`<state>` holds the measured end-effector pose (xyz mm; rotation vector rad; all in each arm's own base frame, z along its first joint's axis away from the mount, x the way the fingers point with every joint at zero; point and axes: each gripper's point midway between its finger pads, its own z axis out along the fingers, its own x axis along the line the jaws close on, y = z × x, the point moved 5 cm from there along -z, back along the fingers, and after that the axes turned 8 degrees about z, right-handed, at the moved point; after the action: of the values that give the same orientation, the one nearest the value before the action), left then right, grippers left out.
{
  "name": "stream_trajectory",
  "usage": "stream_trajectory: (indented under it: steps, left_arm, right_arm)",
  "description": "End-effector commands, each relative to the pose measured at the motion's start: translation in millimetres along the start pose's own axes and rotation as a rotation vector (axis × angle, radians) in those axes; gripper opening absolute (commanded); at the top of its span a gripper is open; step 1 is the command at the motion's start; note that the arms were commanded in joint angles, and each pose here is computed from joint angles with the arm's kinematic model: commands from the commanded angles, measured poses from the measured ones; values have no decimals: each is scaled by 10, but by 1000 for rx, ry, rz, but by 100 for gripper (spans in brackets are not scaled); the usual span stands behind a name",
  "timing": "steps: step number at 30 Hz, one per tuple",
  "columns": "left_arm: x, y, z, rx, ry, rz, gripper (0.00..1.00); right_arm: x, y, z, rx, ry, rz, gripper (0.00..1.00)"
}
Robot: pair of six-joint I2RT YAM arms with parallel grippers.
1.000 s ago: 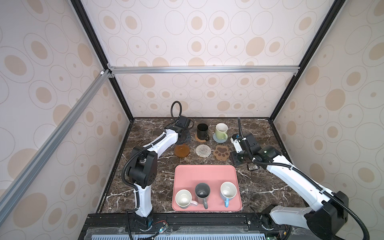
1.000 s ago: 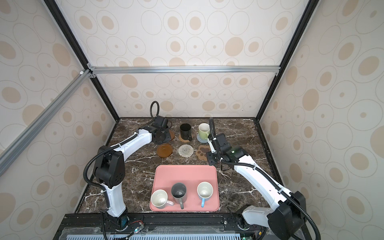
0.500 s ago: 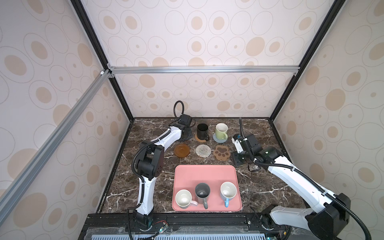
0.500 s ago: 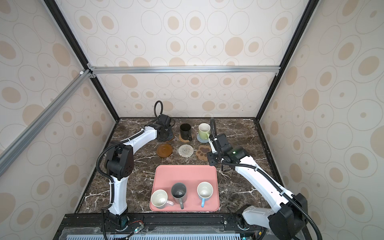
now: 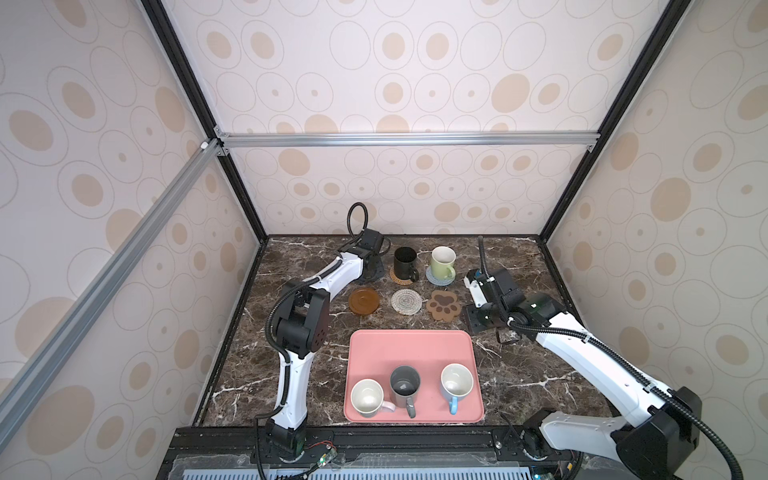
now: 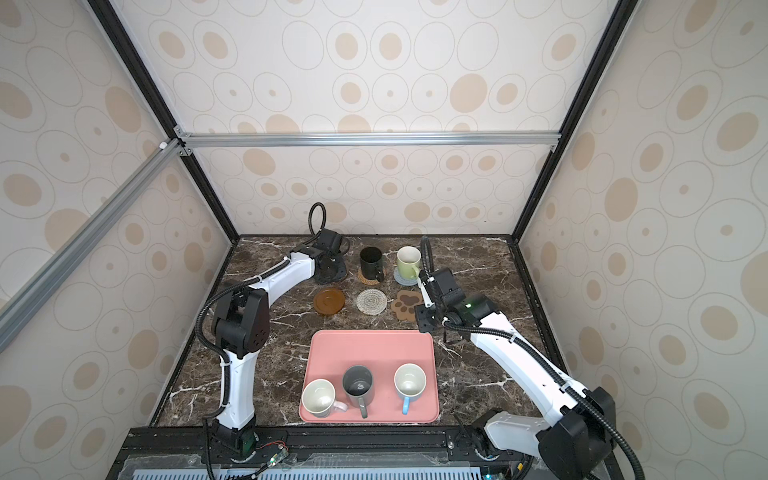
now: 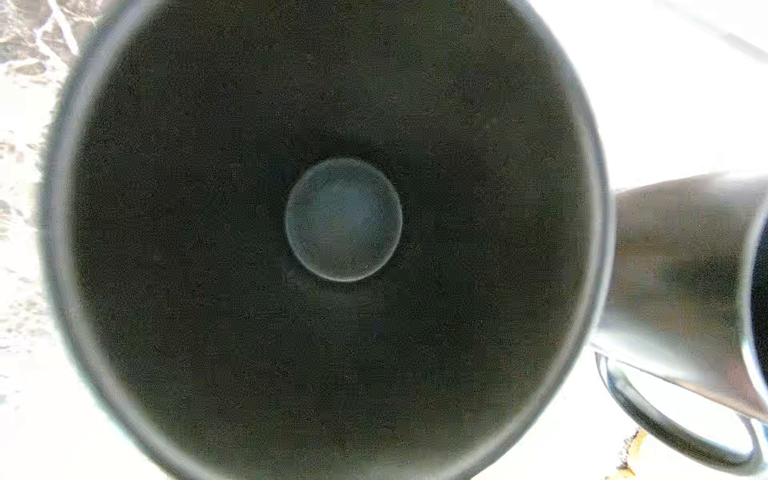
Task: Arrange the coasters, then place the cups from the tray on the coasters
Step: 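Carry the black mug over the brown wooden coaster with the left gripper, then lower the black mug onto the brown wooden coaster and open the left gripper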
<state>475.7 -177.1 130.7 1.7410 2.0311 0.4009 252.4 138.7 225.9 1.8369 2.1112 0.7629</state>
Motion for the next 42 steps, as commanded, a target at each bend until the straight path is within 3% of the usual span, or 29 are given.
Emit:
stream_trajectory:
  steps: [1, 20, 36, 42]
  left_arm:
    - [-44, 304, -113, -97, -21, -5, 14]
    - [-33, 244, -1, -65, -21, 1, 16]
    - [-44, 246, -18, -62, -29, -1, 32]
    - [-79, 255, -46, -64, -50, -1, 34]
  right_arm:
    - [-15, -56, -3, 16, -6, 6, 49]
    - [-15, -58, 28, 22, -6, 7, 49]
    - [-12, -65, 43, 24, -4, 9, 49]
    - [-13, -62, 42, 22, -5, 9, 49]
